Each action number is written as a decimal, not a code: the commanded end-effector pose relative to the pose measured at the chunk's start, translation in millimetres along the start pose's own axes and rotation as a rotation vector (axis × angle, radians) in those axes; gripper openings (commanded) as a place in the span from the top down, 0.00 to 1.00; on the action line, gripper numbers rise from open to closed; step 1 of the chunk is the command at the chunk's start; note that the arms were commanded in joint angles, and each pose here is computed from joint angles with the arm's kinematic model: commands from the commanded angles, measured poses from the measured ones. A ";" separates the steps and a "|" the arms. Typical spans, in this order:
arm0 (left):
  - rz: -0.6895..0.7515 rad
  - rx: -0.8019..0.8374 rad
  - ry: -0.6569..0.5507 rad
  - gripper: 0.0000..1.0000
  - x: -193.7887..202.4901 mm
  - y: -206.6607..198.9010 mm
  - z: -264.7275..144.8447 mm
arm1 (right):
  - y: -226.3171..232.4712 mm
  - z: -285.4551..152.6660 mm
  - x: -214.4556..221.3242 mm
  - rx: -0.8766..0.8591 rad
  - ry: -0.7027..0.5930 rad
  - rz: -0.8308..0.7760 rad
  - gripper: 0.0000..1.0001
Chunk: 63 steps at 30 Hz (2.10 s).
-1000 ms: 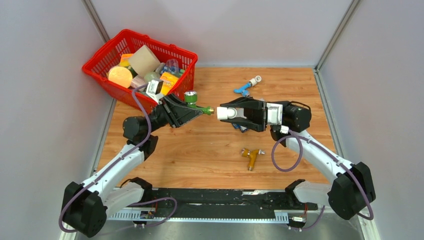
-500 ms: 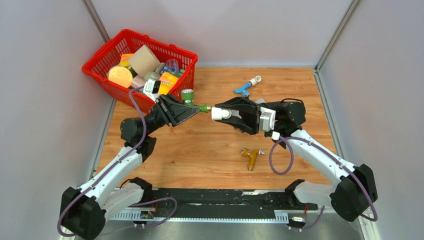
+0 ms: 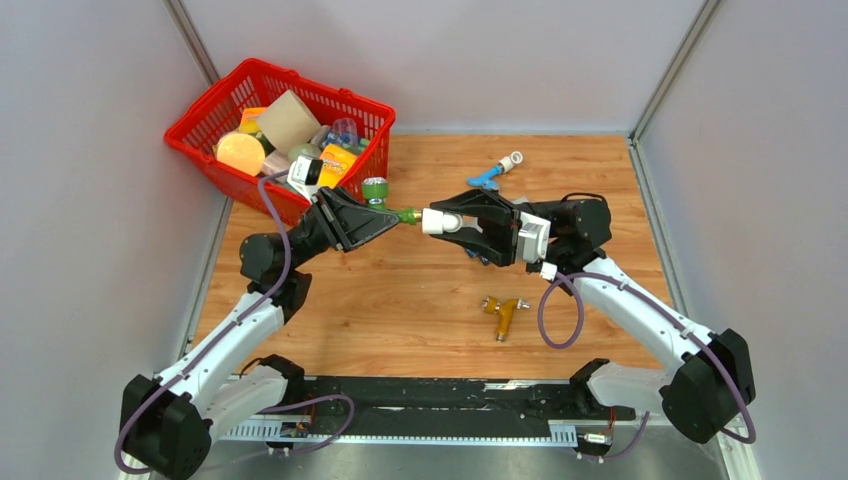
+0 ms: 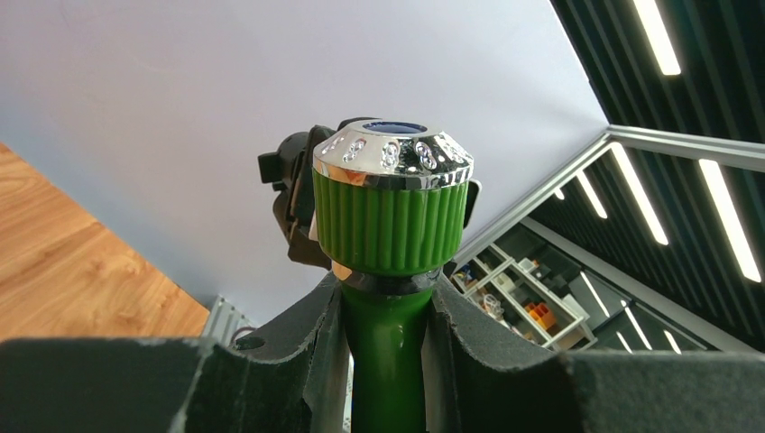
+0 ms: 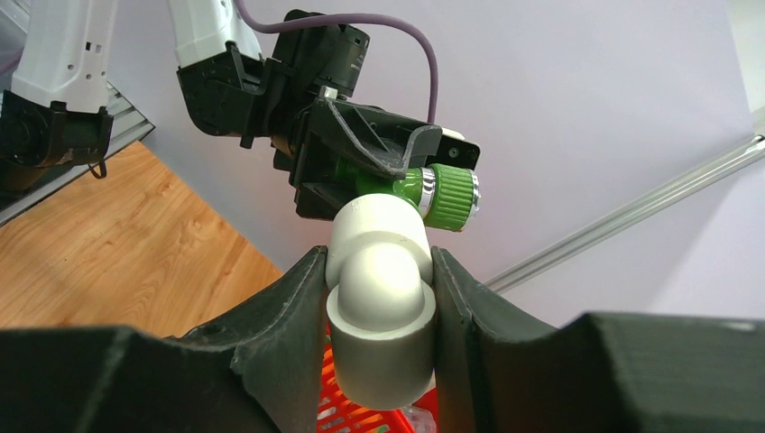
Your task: Install the water faucets
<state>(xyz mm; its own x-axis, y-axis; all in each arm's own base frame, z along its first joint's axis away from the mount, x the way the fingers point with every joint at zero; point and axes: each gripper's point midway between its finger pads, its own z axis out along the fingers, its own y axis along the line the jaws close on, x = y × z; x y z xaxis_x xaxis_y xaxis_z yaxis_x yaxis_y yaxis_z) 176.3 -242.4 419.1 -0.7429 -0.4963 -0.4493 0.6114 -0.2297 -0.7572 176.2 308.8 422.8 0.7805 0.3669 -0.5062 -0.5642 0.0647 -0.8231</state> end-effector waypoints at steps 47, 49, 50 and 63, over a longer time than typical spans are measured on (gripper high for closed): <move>0.099 0.029 0.119 1.00 9.5 -31.8 12.6 | -6.9 -2.2 -4.0 -0.100 0.037 0.021 1.00; 0.098 0.024 0.100 1.00 7.3 -30.0 12.1 | -8.7 -2.4 -5.3 -0.076 0.031 0.018 1.00; 0.097 0.024 0.099 1.00 7.6 -30.2 12.0 | -10.0 -2.5 -5.7 -0.063 0.028 0.017 1.00; 0.103 0.021 0.104 1.00 8.5 -22.9 13.2 | -5.8 0.4 -8.2 -0.074 0.006 0.073 1.00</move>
<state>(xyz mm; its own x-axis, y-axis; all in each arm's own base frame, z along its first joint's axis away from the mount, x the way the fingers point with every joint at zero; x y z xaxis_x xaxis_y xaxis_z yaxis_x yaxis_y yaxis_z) 171.2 -251.7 424.5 -0.7396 -0.4347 -0.5138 0.6287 -0.1740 -0.7579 179.7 303.7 431.2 0.7660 0.3426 -0.5439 -0.5774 -0.0051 -0.8165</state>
